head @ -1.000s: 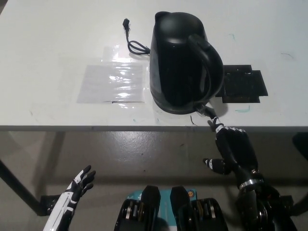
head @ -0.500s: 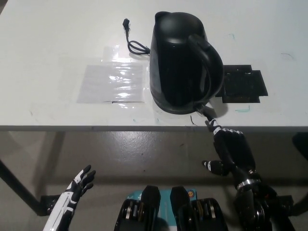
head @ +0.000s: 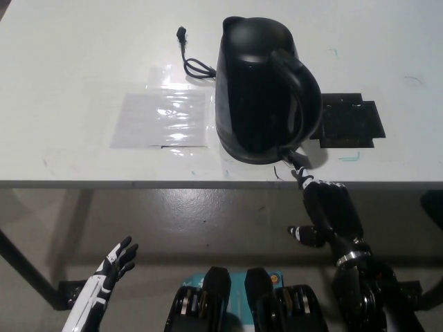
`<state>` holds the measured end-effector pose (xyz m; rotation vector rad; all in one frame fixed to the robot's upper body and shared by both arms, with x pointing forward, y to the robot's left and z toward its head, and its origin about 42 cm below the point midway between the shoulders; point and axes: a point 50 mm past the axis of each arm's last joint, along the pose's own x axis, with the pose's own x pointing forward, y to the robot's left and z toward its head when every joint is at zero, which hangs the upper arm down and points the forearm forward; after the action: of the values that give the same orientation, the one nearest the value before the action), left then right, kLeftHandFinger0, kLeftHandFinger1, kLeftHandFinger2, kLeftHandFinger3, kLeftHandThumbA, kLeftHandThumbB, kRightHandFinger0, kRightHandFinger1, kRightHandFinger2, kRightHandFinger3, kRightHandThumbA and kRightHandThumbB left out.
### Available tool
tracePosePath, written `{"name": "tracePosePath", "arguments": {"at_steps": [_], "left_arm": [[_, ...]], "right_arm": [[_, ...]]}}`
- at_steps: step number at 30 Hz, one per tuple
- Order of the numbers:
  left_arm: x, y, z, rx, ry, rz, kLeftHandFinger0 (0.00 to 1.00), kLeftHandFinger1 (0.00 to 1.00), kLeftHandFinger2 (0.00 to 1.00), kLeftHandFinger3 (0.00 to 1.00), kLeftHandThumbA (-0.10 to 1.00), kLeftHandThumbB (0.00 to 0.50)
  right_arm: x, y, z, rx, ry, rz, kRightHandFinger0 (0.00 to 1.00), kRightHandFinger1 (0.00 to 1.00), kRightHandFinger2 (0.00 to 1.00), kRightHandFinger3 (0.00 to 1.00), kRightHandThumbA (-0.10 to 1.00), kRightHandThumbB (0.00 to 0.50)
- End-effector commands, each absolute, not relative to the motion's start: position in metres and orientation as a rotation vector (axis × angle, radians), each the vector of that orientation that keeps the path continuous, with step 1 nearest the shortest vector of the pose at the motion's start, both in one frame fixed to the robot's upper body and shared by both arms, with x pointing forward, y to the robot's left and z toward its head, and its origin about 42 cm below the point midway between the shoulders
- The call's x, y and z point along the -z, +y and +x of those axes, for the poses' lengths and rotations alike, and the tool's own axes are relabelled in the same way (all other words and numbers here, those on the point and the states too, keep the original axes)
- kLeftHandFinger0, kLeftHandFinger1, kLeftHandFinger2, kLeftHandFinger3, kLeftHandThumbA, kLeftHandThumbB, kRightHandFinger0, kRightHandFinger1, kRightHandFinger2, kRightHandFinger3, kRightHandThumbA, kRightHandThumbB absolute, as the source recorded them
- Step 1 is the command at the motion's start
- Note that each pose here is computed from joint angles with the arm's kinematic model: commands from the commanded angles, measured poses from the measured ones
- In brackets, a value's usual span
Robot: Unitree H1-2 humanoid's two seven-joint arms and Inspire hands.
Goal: A kettle is kept at the center of the table close to the robot and the robot uses its right index finger to press downwards on the transparent start boiling button
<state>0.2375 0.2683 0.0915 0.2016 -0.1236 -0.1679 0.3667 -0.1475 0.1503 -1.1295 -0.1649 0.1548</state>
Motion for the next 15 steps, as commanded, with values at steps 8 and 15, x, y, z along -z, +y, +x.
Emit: {"name": "tracePosePath", "arguments": {"at_steps": [8, 15], "left_arm": [[-0.102, 0.271, 0.24, 0.195, -0.19, 0.224, 1.0, 1.0, 1.0, 1.0, 1.0, 0.372], [-0.102, 0.271, 0.24, 0.189, -0.185, 0.228, 1.0, 1.0, 1.0, 1.0, 1.0, 0.369]], "right_arm": [[-0.167, -0.145, 0.381, -0.122, -0.208, -1.152, 0.0, 0.0, 0.0, 1.0, 1.0, 0.199], [-0.161, -0.147, 0.39, -0.111, -0.182, -1.154, 0.0, 0.0, 0.0, 1.0, 1.0, 0.202]]}}
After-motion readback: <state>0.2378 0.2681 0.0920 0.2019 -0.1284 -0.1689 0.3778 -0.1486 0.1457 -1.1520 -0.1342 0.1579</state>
